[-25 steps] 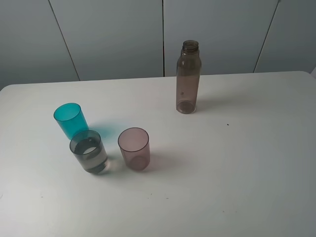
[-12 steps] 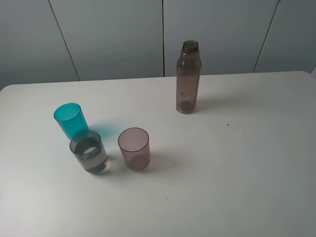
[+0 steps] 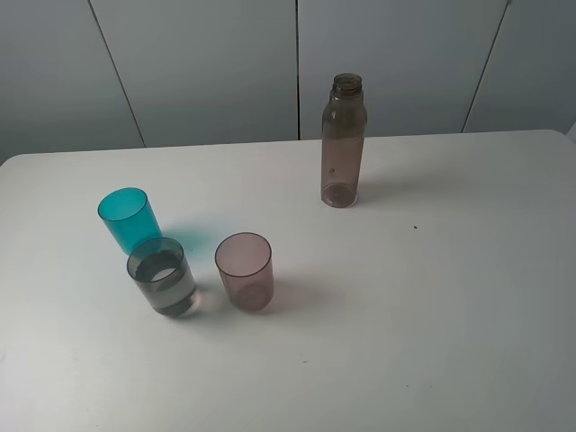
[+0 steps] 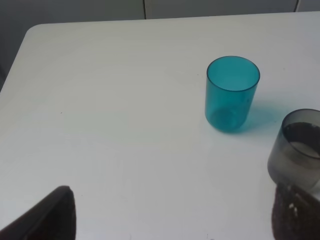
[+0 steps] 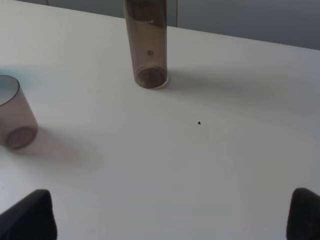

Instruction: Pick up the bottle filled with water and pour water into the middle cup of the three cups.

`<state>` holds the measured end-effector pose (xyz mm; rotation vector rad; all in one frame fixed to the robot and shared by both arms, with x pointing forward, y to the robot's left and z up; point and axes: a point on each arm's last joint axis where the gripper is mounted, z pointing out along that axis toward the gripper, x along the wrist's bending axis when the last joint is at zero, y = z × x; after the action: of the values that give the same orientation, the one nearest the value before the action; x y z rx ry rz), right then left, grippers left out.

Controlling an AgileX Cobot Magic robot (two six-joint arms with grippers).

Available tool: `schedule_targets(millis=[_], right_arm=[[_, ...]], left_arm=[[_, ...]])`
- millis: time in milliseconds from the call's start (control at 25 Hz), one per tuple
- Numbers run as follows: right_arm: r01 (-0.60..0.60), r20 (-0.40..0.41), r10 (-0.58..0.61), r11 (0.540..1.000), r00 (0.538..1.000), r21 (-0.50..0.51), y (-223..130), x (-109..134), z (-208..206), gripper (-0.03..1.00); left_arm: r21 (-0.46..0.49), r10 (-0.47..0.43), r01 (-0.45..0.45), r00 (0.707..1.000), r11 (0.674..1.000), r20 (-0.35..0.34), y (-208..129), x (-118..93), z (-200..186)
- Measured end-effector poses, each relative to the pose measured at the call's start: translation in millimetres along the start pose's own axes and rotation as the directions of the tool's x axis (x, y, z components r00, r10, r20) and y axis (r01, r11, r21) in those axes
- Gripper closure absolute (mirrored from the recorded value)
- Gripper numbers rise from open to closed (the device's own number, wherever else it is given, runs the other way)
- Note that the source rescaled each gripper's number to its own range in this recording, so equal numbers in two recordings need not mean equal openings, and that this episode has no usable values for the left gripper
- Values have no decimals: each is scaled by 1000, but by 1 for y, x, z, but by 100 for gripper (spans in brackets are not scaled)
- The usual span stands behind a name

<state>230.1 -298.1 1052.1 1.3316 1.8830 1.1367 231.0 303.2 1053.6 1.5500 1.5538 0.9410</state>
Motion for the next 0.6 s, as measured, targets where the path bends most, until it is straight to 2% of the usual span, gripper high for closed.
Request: schedule_targets(millis=[120,480,600], right_arm=[[-28,38,28,1000,999,-4,0,0,0,-3],[-152,267,155,988,951,-34,1,2,1,-3],[-168,299,172,985,939,-40,1,2,2,-3]], left_arm=[[0,0,0,1000,1000,0,0,0,0],[0,0,0,1000,1000,0,0,0,0],[0,0,0,1000,1000,0,0,0,0]])
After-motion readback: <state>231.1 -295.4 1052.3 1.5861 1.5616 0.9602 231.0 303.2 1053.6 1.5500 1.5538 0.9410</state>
